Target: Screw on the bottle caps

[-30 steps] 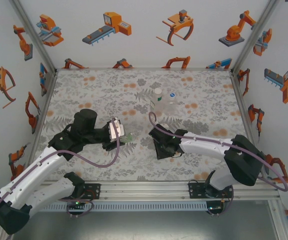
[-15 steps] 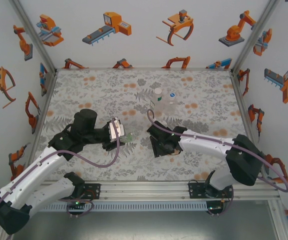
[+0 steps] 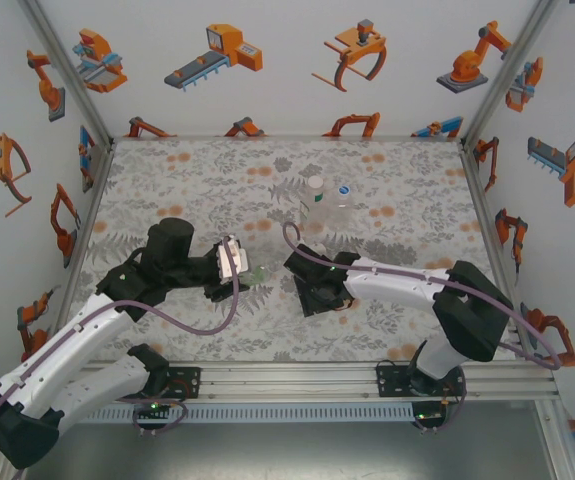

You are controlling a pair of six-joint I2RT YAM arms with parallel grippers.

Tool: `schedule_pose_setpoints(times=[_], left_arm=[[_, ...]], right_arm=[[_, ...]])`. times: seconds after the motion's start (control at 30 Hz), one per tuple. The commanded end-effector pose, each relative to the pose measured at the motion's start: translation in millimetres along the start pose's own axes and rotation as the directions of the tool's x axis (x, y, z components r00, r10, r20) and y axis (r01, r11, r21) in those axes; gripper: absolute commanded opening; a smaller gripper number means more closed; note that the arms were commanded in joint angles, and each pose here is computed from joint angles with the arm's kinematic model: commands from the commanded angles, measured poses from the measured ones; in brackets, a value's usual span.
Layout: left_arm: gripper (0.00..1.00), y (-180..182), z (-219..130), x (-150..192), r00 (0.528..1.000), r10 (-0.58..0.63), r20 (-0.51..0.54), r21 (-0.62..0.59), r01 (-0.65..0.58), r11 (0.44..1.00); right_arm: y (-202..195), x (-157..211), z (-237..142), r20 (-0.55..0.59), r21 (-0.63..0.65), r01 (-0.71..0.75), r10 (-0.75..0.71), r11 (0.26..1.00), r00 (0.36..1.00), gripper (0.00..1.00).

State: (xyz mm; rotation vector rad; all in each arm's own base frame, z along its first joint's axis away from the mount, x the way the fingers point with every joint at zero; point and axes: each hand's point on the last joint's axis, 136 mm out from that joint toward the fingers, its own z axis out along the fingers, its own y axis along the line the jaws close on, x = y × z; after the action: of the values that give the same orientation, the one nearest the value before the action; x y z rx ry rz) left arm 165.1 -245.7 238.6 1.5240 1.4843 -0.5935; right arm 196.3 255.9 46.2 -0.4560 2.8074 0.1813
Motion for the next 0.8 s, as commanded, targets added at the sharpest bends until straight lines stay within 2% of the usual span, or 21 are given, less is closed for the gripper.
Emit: schedule_pose_setpoints(times=[0.0,0.3,0.77], left_arm=[[0.00,1.6,-3.6,-9.9,0.999,0.004,0.035,-0.003,-0.004,1.000],[0.00,1.7,-3.3,-9.8,0.999,0.004,0.034,-0.003,-0.004,1.000],[0.00,1.9,-2.1,-7.9,1.000,0.000,0.028,-0.002,0.000,1.000]], right_arm=[[-8.6,1.5,-7.0,0.018,0.035,-0.013,0.012,0.999,1.000,0.48],[-8.4,5.4,-1.7,0.016,-0.046,-0.087,0.088,0.995,0.996,0.48],[-15.4,7.8,5.9,0.025,-0.037,-0.099,0.100,0.994,0.995,0.41]])
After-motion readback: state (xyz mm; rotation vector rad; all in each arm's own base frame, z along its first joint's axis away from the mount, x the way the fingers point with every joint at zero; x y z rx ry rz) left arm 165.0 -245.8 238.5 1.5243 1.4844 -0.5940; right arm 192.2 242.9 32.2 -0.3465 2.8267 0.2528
